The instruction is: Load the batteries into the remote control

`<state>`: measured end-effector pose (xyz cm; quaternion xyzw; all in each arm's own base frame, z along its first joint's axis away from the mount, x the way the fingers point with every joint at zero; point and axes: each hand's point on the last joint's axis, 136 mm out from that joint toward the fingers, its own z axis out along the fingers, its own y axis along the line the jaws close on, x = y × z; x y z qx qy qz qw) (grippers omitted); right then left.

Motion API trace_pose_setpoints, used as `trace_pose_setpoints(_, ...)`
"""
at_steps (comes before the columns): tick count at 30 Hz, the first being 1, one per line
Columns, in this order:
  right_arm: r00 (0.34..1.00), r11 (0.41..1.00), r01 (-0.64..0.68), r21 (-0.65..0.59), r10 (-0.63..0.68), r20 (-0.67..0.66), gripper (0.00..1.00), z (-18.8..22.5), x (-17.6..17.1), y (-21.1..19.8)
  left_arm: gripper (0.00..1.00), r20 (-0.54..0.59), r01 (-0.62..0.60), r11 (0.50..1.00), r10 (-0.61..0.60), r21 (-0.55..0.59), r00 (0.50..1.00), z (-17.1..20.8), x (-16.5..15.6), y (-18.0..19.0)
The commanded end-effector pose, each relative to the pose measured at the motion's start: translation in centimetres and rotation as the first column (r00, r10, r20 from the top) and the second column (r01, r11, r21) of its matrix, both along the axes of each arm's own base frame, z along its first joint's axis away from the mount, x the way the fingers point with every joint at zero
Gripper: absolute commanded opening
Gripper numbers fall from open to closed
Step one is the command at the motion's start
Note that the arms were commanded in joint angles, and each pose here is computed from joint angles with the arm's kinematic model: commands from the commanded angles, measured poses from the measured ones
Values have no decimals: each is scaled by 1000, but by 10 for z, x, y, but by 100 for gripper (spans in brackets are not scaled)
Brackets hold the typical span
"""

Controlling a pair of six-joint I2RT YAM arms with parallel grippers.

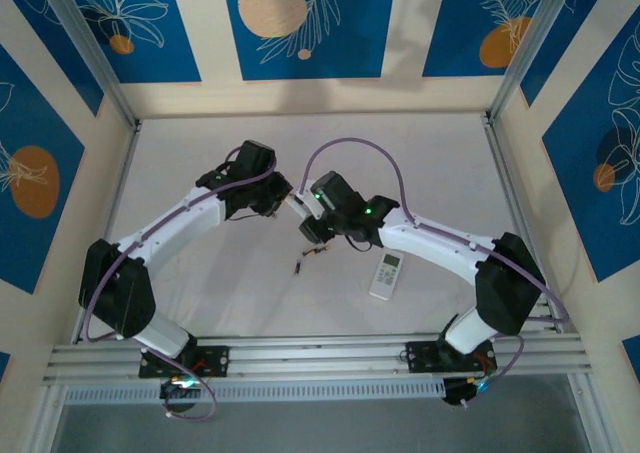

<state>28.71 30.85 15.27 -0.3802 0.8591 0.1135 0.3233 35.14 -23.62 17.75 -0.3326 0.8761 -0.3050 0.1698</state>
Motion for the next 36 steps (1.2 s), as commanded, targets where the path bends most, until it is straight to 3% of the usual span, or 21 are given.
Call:
trace_pose_setpoints(1,1000,1000,1,23,-2,28,41,10,6,7,6,-1,-30,999,30,-11,1000,5,0,0)
trace_pose_setpoints(4,1000,997,-5,75,4,15,28,19,2,9,9,30,-16,1000,17,-16,999,10,4,-1)
trace_pose_setpoints(7,999,981,-1,195,10,-43,22,37,-5,8,46,196,71,997,-69,-3,978,36,17,-6)
trace_pose_setpoints(9,993,948,55,313,-20,-114,21,55,-2,-1,69,383,147,989,-145,24,912,68,27,-9)
trace_pose_setpoints(12,967,826,155,542,-14,-255,21,95,5,-21,84,577,152,984,-176,91,798,107,30,10)
trace_pose_setpoints(16,951,660,196,725,52,-305,22,142,9,-45,85,728,338,941,-246,21,640,145,23,8)
trace_pose_setpoints(18,938,579,209,788,109,-329,22,164,8,-51,85,790,475,880,-280,-16,546,169,13,-7)
trace_pose_setpoints(21,928,512,216,831,158,-339,22,186,9,-51,84,836,602,798,-309,-31,453,191,-1,-29)
trace_pose_setpoints(23,921,478,209,853,196,-336,22,196,9,-46,84,854,637,769,-300,-48,426,197,-5,-38)
trace_pose_setpoints(25,918,454,198,869,226,-327,22,205,8,-41,84,859,642,763,-276,-77,431,198,-2,-42)
trace_pose_setpoints(32,888,469,175,866,304,-345,21,203,-1,-20,79,905,705,689,-175,-169,388,223,-4,-53)
trace_pose_setpoints(36,878,467,165,869,332,-346,21,203,-6,-17,54,916,715,678,-158,-171,369,231,-6,-54)
